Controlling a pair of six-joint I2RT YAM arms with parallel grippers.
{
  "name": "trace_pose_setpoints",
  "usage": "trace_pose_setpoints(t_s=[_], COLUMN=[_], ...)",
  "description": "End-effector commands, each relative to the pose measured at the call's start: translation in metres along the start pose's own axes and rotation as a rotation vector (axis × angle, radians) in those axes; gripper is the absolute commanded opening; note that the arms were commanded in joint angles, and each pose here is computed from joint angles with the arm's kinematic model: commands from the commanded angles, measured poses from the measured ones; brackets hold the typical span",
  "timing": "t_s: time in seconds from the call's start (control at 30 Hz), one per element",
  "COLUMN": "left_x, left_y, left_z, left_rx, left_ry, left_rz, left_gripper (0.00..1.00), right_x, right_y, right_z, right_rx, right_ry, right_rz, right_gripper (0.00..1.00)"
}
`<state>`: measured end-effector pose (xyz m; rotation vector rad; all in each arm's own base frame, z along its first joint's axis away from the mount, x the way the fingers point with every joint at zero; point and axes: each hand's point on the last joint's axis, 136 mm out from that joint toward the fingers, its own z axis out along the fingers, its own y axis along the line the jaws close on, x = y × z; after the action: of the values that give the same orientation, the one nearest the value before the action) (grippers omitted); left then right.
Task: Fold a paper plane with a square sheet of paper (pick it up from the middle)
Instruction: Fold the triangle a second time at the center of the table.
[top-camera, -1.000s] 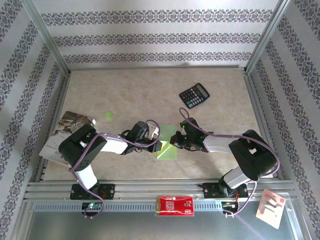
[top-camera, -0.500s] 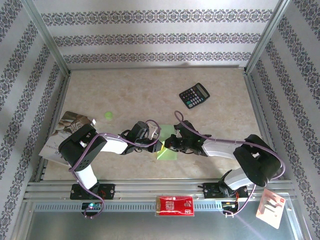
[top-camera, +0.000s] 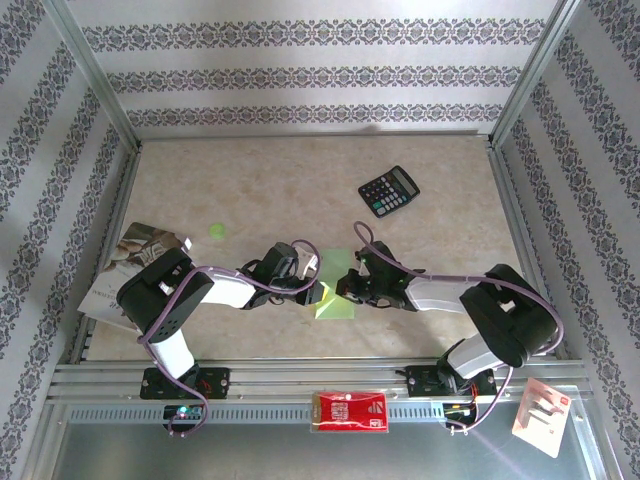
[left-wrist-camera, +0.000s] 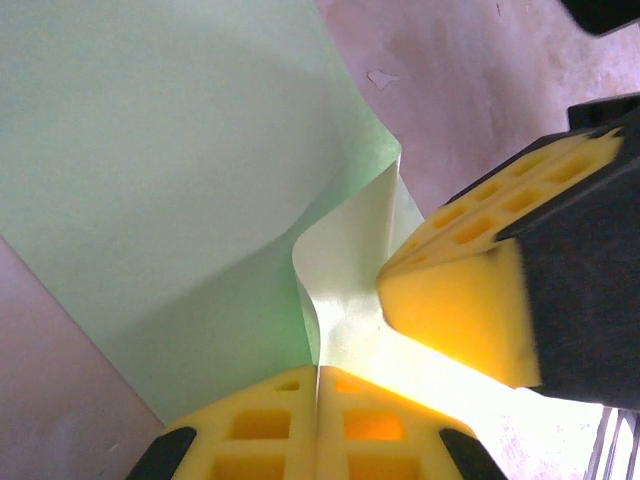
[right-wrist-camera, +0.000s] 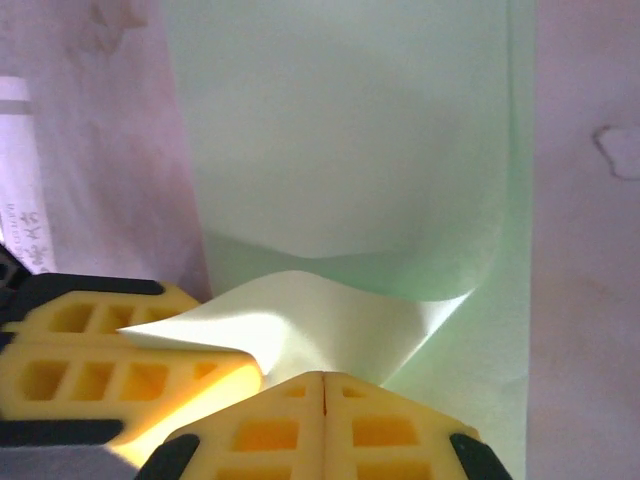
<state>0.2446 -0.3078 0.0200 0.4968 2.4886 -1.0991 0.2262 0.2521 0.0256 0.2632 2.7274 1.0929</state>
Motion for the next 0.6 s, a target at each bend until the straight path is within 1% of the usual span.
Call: trace_pose_setpoints(t_s=[0.0, 0.1, 0.4, 0.57], left_x=[0.043, 0.044, 0.044, 0.044], left_y=[0.046, 0.046, 0.047, 0.047], left_z=[0.001, 0.0, -0.002, -0.004], left_rx=[-0.174, -0.175, -0.183, -0.19], left_ry=[0.124, 0.126, 0.126, 0.126], left_rz=[-0.067, -0.068, -0.062, -0.057], left_gripper=[0.0, 0.0, 0.0, 0.0], right_x=[-0.004, -0.007, -0.012, -0.008], right_y=[0.012, 0.013, -0.004, -0.015], right_z=[-0.005, -0.002, 0.013, 0.018], right_rx=[-0.031, -0.026, 0.016, 0.035], right_ry=[-0.005, -0.004, 0.019, 0.041], right_rz=[-0.019, -0.029, -0.027, -0.015], right_gripper=[0.0, 0.0, 0.0, 0.0])
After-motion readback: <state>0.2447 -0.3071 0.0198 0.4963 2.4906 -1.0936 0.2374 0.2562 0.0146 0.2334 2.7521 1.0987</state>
